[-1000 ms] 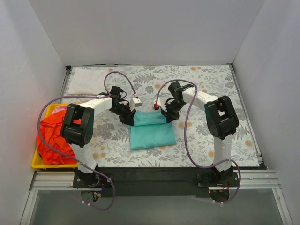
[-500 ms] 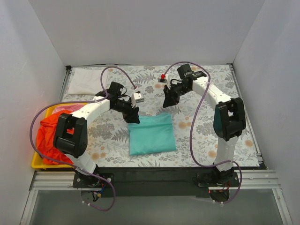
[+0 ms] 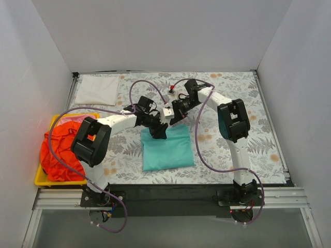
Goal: Fold and stack the t-shirts
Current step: Fold the tshirt
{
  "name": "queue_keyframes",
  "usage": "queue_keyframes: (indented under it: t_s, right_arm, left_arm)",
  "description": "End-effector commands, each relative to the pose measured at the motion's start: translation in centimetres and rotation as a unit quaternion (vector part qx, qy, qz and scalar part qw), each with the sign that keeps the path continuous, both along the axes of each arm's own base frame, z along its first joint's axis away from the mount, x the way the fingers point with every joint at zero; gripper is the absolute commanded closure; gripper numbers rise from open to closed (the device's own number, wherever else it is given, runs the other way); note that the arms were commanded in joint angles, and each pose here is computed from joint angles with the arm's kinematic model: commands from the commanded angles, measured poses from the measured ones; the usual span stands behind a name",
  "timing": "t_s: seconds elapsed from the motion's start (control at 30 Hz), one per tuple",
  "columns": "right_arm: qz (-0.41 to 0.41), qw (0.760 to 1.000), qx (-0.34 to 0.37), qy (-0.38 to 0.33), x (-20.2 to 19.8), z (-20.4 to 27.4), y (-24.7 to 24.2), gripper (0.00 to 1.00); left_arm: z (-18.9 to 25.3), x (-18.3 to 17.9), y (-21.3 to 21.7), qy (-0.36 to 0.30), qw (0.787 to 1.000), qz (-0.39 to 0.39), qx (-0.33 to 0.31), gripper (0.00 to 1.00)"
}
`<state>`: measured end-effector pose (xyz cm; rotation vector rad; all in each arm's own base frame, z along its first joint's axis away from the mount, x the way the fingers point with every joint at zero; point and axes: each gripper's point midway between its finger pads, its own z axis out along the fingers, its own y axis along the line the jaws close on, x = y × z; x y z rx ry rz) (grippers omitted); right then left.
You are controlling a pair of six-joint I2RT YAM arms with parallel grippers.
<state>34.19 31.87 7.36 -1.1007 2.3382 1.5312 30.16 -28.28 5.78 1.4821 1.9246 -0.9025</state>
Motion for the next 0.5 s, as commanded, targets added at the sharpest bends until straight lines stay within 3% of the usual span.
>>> queue_keyframes:
  t_s: [0.0, 0.47]
  right_arm:
    - [0.014, 0.999, 0.037, -0.008, 0.1, 2.2, 2.0, 0.99]
    - [0.041, 0.999, 0.013, 0.019, -2.3, -2.1, 2.7, 0.99]
  left_arm:
    - [0.0, 1.8, -0.2, -0.04, 0.999, 0.019, -0.001, 0.55]
    - [-1.2, -2.1, -0.5, 0.005, 1.0, -0.027, -0.003, 0.55]
